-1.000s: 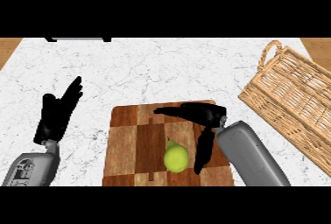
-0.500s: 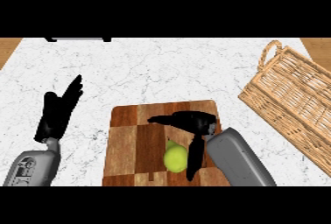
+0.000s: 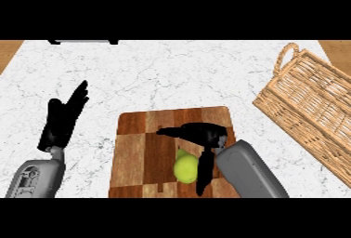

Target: Pick the pear from the cutting board and place it in the basket

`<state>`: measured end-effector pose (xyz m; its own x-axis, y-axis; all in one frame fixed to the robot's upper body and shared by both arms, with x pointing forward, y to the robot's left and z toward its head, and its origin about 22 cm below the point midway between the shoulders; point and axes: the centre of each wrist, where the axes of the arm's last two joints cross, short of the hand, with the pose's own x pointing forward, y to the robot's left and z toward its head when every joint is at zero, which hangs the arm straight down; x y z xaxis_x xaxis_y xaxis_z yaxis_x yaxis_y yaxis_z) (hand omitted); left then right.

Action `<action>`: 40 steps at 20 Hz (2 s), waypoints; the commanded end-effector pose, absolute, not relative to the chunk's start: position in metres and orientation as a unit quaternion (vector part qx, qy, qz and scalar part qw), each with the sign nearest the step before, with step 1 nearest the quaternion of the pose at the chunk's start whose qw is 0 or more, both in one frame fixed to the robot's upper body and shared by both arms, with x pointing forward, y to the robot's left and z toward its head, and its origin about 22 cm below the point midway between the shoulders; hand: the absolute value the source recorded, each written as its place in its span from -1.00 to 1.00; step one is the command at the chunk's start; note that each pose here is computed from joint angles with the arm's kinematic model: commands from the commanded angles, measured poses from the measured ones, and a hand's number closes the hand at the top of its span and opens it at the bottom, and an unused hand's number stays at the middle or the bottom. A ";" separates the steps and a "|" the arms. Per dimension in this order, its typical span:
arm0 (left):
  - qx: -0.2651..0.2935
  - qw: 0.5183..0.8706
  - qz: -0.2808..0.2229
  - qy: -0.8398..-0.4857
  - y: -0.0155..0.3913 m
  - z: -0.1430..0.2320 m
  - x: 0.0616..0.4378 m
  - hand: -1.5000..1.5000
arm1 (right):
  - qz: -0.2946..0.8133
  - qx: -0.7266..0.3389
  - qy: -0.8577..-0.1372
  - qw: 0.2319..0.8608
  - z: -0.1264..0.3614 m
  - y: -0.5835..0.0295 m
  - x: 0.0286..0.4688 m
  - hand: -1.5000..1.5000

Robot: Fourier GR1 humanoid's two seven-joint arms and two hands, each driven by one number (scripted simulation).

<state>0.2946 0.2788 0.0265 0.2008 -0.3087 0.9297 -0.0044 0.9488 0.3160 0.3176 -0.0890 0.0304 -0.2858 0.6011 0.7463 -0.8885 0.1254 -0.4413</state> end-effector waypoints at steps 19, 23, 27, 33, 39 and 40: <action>0.138 0.772 -0.090 -0.614 0.289 0.023 0.292 0.00 | 0.735 -0.086 -0.538 0.405 0.023 -0.114 0.272 1.00; 0.140 0.775 -0.072 -0.612 0.299 0.011 0.279 0.00 | 0.746 -0.184 -0.538 0.347 0.019 -0.141 0.229 1.00; 0.138 0.770 -0.083 -0.618 0.285 0.010 0.279 0.00 | 0.721 -0.214 -0.583 0.307 0.045 -0.169 0.179 1.00; 0.137 0.771 -0.090 -0.615 0.295 0.020 0.271 0.00 | 0.601 -0.123 -0.658 0.437 0.095 -0.183 0.129 1.00; 0.142 0.764 -0.076 -0.625 0.283 0.026 0.289 0.00 | 0.461 -0.061 -0.746 0.476 0.162 -0.190 0.085 1.00; 0.135 0.766 -0.081 -0.623 0.289 0.020 0.282 0.00 | 0.456 -0.072 -0.752 0.471 0.170 -0.195 0.084 1.00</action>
<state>0.2818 0.2909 0.0212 0.2179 -0.2921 0.9312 -0.0517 0.9494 0.3099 0.1163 -0.1809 0.1160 -0.5490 0.6323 0.5466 -0.3568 0.4141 -0.8374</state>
